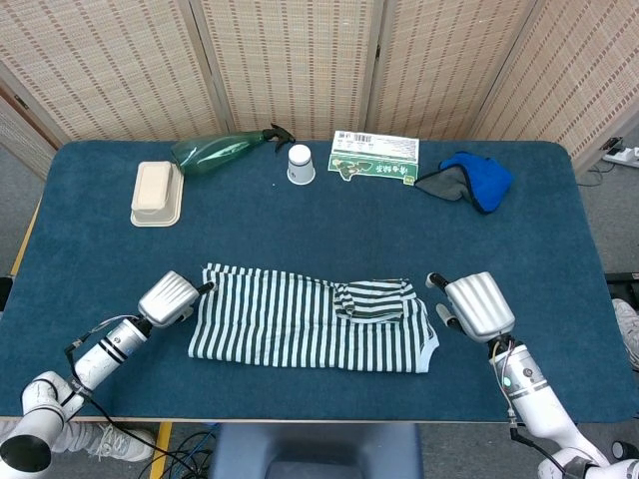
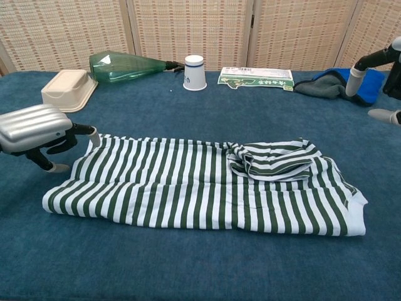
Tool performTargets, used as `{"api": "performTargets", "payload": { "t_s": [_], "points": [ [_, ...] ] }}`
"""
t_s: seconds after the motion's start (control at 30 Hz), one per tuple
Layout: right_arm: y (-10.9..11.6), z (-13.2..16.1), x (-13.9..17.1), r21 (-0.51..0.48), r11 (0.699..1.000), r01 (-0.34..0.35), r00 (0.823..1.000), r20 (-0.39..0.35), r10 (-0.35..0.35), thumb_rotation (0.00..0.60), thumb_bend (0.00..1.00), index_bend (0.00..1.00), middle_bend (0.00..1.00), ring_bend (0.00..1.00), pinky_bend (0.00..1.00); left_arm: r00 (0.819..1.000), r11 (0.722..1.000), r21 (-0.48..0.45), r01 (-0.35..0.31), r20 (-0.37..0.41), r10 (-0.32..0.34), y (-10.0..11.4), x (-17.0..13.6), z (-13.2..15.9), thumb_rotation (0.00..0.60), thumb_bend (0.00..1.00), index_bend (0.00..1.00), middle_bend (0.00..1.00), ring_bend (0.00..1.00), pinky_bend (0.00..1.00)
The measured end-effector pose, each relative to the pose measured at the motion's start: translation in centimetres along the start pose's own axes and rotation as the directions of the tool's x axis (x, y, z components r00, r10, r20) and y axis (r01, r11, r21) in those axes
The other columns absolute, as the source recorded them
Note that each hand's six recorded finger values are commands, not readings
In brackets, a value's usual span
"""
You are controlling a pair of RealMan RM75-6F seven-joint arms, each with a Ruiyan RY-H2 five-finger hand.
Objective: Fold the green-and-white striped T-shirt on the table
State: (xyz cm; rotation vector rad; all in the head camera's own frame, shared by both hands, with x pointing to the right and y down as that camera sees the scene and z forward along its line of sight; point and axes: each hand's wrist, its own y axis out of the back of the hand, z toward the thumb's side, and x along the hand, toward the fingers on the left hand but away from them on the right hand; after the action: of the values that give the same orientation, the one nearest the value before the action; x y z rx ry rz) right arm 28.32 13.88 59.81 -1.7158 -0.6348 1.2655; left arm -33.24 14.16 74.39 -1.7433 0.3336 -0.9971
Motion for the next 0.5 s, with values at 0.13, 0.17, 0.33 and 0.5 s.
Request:
{"api": "performTargets", "payload": {
  "t_s": [0.13, 0.17, 0.33, 0.5],
  "points": [
    [-0.1, 0.0, 0.0, -0.004, 1.000, -0.004, 1.000, 0.002, 0.004, 0.600, 0.35, 0.38, 0.97, 1.00, 1.00, 1.000, 1.000, -0.010, -0.001, -0.009, 0.001, -0.1, 0.1, 0.0, 0.600, 0.22, 0.35, 0.87, 0.80, 0.95],
    [-0.2, 0.0, 0.0, -0.007, 1.000, -0.004, 1.000, 0.004, 0.004, 0.600, 0.35, 0.38, 0.97, 1.00, 1.00, 1.000, 1.000, -0.016, -0.003, -0.011, 0.002, -0.2, 0.2, 0.1, 0.600, 0.22, 0.35, 0.87, 0.80, 0.95],
    [-0.2, -0.2, 0.1, -0.013, 1.000, -0.004, 1.000, 0.012, 0.004, 0.600, 0.35, 0.38, 0.97, 1.00, 1.00, 1.000, 0.999, -0.035, -0.010, 0.002, 0.010, -0.3, 0.7, 1.0, 0.600, 0.22, 0.34, 0.87, 0.80, 0.95],
    [-0.2, -0.5, 0.1, -0.017, 1.000, -0.005, 1.000, 0.019, 0.005, 0.600, 0.35, 0.38, 0.97, 1.00, 1.00, 1.000, 0.999, -0.046, -0.012, 0.012, 0.013, -0.5, 1.2, 1.8, 0.600, 0.22, 0.34, 0.87, 0.80, 0.95]
  ]
}}
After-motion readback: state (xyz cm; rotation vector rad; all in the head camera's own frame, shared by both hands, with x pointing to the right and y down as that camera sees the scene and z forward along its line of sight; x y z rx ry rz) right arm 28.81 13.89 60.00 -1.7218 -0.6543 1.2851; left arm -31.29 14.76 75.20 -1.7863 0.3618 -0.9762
